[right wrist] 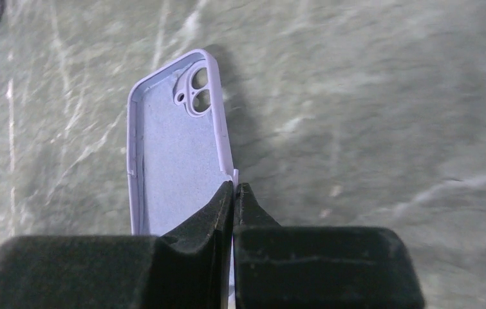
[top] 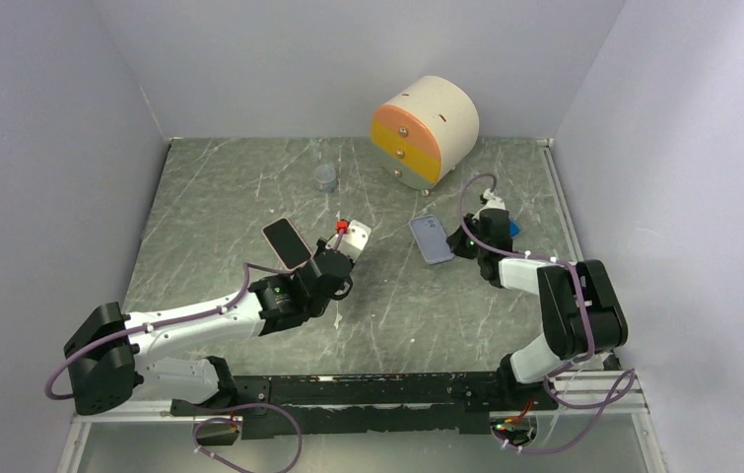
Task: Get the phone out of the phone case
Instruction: Place the phone case at the center of the board, then place the phone at the center of the board.
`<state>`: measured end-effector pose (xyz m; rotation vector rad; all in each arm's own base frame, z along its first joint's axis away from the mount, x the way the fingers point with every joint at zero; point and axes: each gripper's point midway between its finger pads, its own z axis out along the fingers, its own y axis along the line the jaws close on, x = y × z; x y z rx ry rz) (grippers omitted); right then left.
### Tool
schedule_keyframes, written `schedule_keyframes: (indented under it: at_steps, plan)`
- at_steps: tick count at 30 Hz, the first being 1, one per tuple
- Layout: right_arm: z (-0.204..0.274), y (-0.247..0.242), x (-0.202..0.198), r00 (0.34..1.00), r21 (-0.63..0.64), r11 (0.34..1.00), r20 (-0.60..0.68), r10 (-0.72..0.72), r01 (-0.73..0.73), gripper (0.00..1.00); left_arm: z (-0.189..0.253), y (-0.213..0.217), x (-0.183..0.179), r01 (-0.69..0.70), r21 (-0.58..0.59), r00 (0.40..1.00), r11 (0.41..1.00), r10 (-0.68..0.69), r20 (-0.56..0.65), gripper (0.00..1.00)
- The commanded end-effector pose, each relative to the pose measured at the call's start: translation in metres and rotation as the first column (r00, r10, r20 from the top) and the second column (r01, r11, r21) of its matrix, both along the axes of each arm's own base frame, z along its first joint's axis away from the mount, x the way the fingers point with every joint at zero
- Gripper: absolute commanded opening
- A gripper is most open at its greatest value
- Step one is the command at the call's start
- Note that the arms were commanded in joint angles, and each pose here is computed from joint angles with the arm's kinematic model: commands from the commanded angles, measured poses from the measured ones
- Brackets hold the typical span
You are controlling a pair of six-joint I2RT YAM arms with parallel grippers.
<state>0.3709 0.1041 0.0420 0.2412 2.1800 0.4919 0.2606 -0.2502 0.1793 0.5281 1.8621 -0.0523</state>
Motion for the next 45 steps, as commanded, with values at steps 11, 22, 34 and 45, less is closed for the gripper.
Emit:
schedule_keyframes:
  at_steps: [11,22,34,45]
  plan:
    - [0.003,-0.060,0.038,0.976,0.030,0.976,0.031,-0.216,0.215,0.00,0.022,-0.025,0.032,0.136,0.024,0.978,0.990,-0.138,0.154,0.02]
    - [0.016,-0.052,0.035,0.986,0.055,0.986,0.057,-0.157,0.154,0.40,0.006,-0.042,0.065,0.198,0.170,0.961,0.965,-0.226,0.161,0.03]
    - [0.083,-0.043,-0.011,0.931,0.219,0.968,0.314,-0.188,0.122,0.56,-0.014,-0.062,0.097,0.200,0.442,0.933,0.875,-0.307,0.185,0.03]
    - [0.086,-0.054,-0.014,0.905,0.221,0.957,0.342,-0.254,0.185,0.56,-0.062,-0.086,0.097,0.223,0.603,0.911,0.766,-0.384,0.150,0.02]
